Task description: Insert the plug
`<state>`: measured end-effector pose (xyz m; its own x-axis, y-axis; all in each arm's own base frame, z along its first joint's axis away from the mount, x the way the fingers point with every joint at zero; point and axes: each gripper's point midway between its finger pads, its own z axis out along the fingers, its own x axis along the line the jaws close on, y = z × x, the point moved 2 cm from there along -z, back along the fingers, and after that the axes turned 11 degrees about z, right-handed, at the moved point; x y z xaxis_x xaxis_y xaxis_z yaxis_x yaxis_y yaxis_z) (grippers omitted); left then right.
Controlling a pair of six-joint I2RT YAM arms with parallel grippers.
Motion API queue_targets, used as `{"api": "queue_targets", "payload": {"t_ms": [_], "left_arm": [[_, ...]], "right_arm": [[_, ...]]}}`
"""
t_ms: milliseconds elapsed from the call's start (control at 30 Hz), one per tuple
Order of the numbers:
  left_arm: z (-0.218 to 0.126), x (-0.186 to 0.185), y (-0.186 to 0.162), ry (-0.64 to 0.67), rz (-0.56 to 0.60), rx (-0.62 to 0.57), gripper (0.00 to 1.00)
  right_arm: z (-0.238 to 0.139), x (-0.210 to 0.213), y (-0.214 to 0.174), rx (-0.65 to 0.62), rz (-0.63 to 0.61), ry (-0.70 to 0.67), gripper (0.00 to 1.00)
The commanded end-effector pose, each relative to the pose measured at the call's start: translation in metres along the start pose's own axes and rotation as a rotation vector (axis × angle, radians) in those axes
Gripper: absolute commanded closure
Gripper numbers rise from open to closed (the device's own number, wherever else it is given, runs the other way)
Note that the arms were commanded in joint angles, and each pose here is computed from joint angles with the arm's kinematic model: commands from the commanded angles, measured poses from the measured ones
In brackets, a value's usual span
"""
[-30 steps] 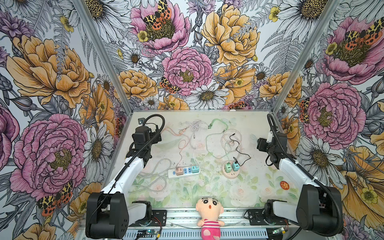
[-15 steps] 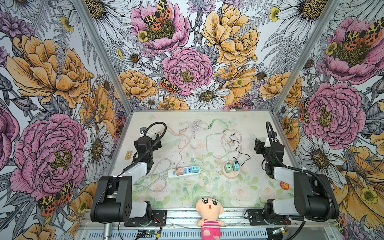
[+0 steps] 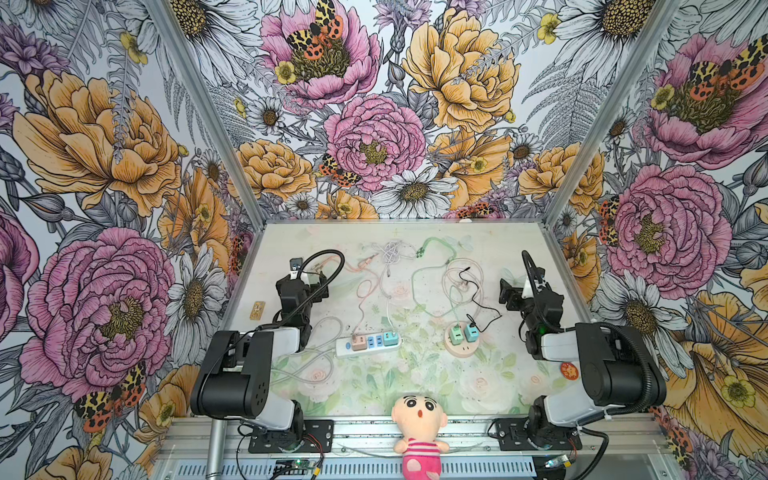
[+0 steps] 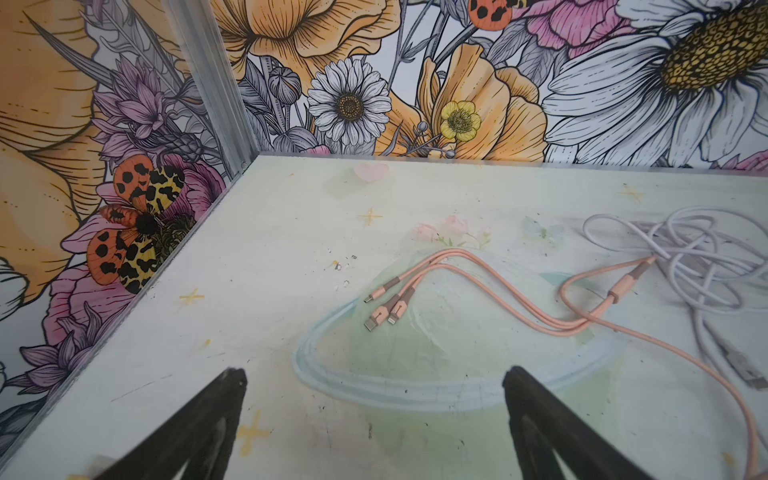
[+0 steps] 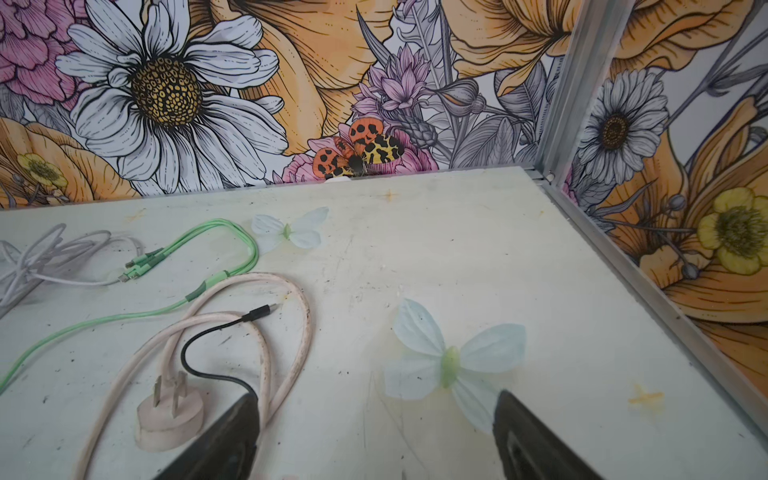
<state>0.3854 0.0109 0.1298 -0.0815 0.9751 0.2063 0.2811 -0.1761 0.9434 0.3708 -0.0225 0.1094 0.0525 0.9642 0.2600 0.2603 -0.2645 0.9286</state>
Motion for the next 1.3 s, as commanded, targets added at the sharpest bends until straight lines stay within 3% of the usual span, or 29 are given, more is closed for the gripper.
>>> {"api": "queue_targets", "payload": {"t_ms": [0, 233, 433, 1267], "left_arm": [[-0.005, 0.001, 0.004, -0.009, -0.016, -0.120, 0.01], [0.000, 0.000, 0.004, -0.041, -0.019, -0.093, 0.01], [0.001, 0.008, 0.002, -0.034, -0.062, -0.087, 0.01], [0.001, 0.008, 0.002, -0.033, -0.060, -0.087, 0.01]], "right_arm": [[0.004, 0.003, 0.012, -0.033, -0.012, -0.003, 0.01], [0.003, -0.002, 0.014, -0.050, 0.000, -0.045, 0.01], [0.003, 0.010, 0.012, -0.037, -0.031, 0.031, 0.01], [0.005, 0.000, 0.014, -0.043, -0.007, -0.035, 0.00]]}}
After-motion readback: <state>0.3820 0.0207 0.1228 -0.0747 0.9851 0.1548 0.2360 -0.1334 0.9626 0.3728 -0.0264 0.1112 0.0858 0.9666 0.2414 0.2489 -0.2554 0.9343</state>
